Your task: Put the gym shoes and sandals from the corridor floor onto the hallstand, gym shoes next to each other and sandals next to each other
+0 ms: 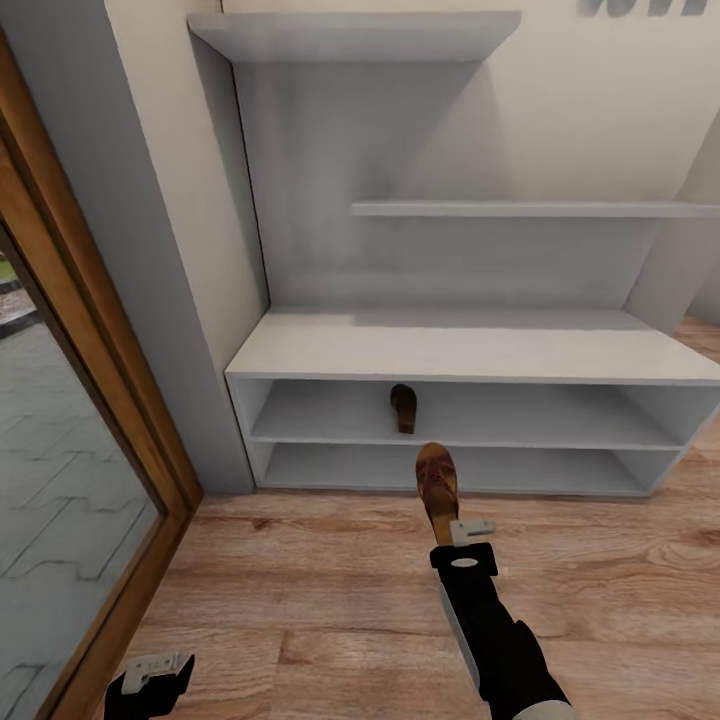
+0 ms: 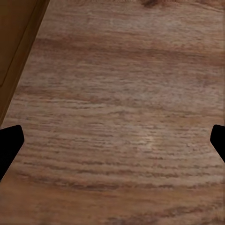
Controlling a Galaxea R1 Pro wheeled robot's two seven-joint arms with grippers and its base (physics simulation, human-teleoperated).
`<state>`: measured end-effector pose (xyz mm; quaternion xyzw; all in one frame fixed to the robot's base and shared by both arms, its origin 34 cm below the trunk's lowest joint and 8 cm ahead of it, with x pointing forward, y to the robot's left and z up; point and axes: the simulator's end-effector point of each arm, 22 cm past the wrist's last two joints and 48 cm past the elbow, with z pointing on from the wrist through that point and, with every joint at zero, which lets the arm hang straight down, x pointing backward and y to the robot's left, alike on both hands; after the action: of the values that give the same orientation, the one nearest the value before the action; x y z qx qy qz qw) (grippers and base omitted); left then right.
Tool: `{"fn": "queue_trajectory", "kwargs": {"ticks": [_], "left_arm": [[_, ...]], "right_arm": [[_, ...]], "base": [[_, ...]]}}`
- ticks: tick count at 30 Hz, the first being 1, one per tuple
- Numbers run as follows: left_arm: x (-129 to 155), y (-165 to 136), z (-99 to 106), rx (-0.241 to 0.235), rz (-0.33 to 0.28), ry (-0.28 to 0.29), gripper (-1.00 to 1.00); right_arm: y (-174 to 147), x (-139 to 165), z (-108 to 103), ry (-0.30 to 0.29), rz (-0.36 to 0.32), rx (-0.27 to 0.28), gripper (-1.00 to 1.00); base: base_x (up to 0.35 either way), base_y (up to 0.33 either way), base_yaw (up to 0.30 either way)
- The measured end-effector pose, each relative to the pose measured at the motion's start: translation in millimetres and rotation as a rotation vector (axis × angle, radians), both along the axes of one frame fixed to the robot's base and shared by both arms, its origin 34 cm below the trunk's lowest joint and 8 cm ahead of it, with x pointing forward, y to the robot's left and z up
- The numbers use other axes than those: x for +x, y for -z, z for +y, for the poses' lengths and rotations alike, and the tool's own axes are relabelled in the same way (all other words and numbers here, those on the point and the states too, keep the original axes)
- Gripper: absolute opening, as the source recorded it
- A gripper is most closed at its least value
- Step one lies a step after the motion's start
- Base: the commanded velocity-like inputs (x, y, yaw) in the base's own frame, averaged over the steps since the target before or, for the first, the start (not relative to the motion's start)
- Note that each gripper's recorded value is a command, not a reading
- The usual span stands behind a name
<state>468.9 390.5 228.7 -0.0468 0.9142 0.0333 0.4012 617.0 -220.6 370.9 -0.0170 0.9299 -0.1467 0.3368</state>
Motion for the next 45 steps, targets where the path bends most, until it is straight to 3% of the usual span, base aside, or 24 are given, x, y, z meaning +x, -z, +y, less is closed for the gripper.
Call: {"fn": "queue_trajectory", "kwargs": {"ticks": [8, 19, 33, 37, 39, 40, 41, 45], "left_arm": [[0, 0, -2, -0.003, 0.000, 0.001, 1.00], [-1, 4, -8, -0.011, 0.006, 0.003, 1.00], [-5, 8, -12, -0.015, 0.017, 0.009, 1.00], [-5, 13, -43, -0.029, 0.029, 0.095, 1.00], [-4, 14, -63, -0.035, 0.035, 0.165, 1.00], [-4, 16, -100, -0.062, 0.039, 0.256, 1.00], [-3, 17, -115, -0.079, 0.038, 0.279, 1.00], [-2, 15, -141, -0.120, 0.033, 0.325, 1.00]], "right_arm": [[1, -1, 1, 0.003, 0.002, 0.011, -1.00], [14, -8, 18, 0.043, 0.031, 0.137, -1.00], [20, -10, 20, 0.048, 0.044, 0.152, -1.00], [21, -10, 20, 0.048, 0.046, 0.151, -1.00], [21, -10, 20, 0.047, 0.046, 0.151, -1.00], [21, -10, 20, 0.048, 0.046, 0.151, -1.00], [21, -10, 20, 0.047, 0.046, 0.151, -1.00], [21, -10, 20, 0.048, 0.046, 0.151, -1.00]], "base": [[0.169, 0.154, 0.000], [0.033, 0.028, 0.061], [0.062, 0.022, 0.092], [0.029, 0.015, 0.001], [0.009, 0.005, 0.000], [0.003, 0.001, 0.000], [0.002, 0.001, 0.000], [0.001, 0.000, 0.001]]}}
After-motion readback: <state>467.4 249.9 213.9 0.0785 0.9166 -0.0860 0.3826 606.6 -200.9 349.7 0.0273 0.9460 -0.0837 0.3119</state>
